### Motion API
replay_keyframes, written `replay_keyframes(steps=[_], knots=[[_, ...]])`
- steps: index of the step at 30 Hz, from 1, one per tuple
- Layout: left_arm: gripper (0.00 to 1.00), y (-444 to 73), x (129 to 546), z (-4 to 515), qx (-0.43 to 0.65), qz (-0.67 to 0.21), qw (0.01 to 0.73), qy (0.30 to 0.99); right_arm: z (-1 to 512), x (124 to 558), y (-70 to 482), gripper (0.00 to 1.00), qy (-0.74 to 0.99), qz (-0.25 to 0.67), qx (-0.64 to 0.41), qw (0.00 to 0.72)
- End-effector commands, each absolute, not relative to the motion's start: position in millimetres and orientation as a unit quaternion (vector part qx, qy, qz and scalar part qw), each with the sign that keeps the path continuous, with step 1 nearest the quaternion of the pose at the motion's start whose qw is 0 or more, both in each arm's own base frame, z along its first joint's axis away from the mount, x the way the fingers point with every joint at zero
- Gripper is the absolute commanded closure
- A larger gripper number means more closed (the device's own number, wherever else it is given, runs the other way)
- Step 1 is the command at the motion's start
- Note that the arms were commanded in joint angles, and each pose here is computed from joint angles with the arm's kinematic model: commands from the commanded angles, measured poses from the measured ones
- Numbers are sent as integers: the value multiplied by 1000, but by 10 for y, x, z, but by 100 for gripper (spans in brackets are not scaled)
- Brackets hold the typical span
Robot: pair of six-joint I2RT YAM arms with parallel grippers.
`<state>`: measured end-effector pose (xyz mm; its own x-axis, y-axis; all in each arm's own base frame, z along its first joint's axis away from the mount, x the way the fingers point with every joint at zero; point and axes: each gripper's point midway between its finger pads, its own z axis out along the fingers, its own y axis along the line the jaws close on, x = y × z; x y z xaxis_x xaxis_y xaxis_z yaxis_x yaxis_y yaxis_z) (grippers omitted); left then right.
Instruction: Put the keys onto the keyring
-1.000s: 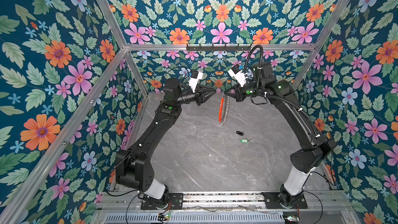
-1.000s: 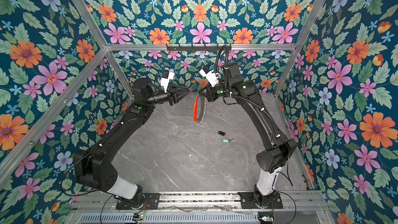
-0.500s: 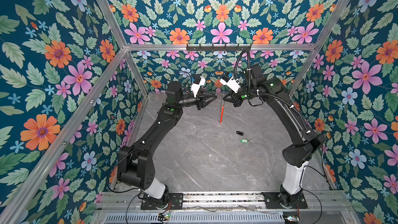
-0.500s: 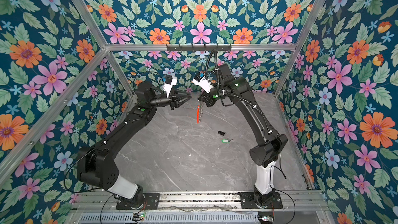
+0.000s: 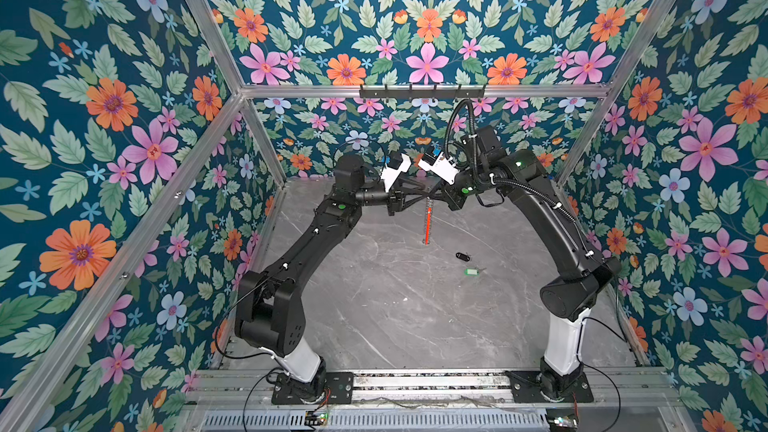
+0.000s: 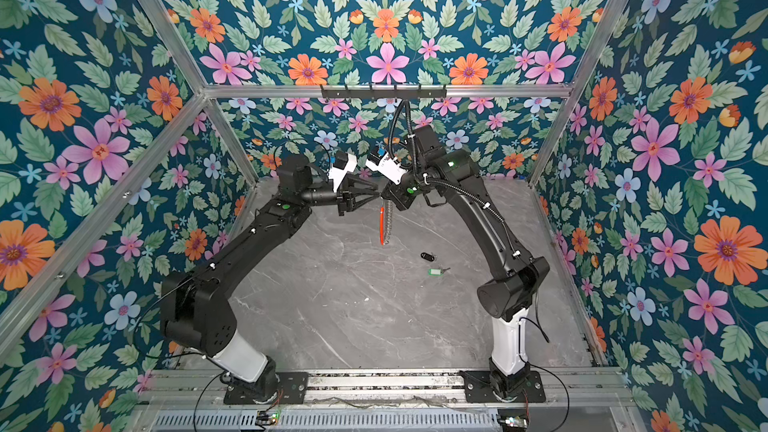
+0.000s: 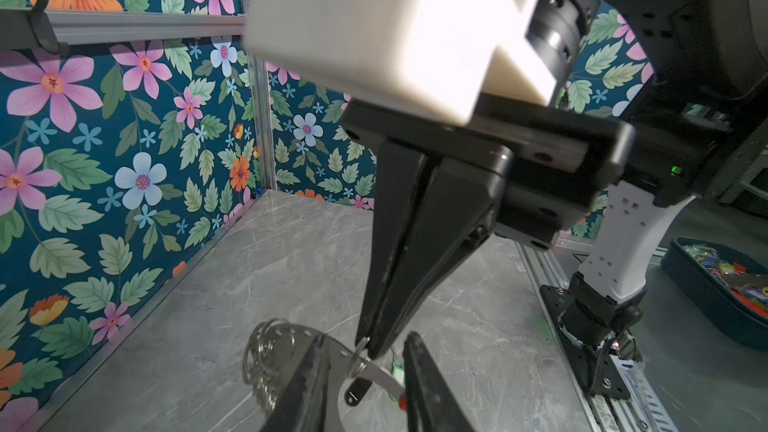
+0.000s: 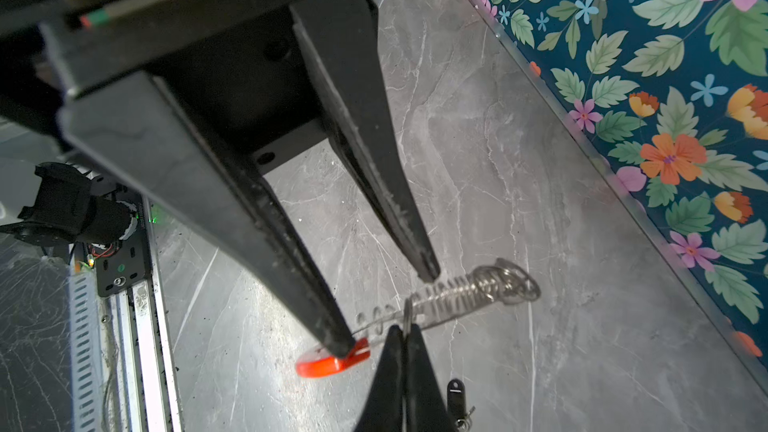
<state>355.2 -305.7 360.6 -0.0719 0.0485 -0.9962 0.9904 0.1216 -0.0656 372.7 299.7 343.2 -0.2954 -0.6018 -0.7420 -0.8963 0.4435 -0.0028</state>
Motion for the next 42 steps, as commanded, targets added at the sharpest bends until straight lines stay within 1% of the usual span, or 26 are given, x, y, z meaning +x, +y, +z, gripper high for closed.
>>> replay_keyframes(steps=[1,14,21,26,31,33,35,38,40,41,42], knots=[[68,-3068,3519,3613,480,-472,496,549,3458,3693,3013,100,766,215,-495,348],[65,-3073,3568,3484,485,-463,484,562,3518,3647,3011,100,760,220,-497,356],[69,-3082,3601,3427,483,-465,474,571,3514,3632,3018,100,760,226,-496,354],[74,-3094,3611,3434,480,-472,468,573,3536,3606,3039,100,757,229,-498,355],[75,-3099,3612,3452,477,-477,466,573,3522,3585,3058,100,757,234,-500,351],[78,-3102,3602,3474,476,-481,465,570,3528,3588,3070,100,755,235,-501,352],[84,-3108,3591,3494,474,-490,460,569,3524,3596,3078,100,755,235,-500,352],[90,-3118,3625,3475,457,-498,451,584,3525,3611,3088,100,755,236,-499,354],[98,-3112,3637,3465,451,-496,451,589,3524,3636,3091,100,757,235,-494,356],[100,-3106,3638,3456,450,-493,454,590,3532,3634,3095,100,757,236,-493,357],[100,-3095,3633,3468,450,-487,461,589,3531,3639,3112,100,757,239,-492,358]])
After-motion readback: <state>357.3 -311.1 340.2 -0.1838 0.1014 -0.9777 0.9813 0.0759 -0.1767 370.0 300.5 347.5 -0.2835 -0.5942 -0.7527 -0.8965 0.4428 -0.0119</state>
